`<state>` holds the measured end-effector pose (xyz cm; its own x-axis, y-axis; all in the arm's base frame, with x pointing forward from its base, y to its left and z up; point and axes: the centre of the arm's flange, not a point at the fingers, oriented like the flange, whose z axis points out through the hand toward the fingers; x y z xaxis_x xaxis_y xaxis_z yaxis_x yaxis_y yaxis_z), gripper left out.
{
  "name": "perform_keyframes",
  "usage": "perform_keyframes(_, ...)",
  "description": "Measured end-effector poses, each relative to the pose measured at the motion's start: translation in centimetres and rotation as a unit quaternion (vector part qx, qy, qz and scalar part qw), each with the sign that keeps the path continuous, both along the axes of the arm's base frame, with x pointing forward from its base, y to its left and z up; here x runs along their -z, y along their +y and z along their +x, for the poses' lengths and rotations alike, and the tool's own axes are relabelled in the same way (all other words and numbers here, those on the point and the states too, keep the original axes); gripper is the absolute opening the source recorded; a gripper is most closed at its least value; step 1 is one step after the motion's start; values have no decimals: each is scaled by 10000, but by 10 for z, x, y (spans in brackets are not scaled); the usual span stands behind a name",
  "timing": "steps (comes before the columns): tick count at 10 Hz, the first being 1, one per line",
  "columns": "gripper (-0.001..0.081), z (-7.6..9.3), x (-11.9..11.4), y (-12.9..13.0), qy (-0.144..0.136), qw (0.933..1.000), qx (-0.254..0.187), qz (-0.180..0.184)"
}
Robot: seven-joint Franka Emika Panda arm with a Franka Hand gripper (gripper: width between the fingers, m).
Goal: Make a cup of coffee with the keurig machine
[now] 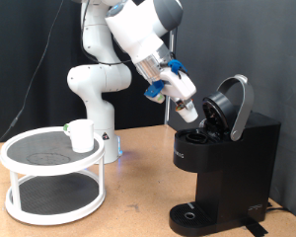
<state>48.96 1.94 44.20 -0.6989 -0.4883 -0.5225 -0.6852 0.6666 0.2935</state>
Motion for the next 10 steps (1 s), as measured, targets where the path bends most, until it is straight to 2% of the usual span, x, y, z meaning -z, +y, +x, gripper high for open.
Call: perform_keyframes(10,385,6,41,16,222,9997,-44,-131)
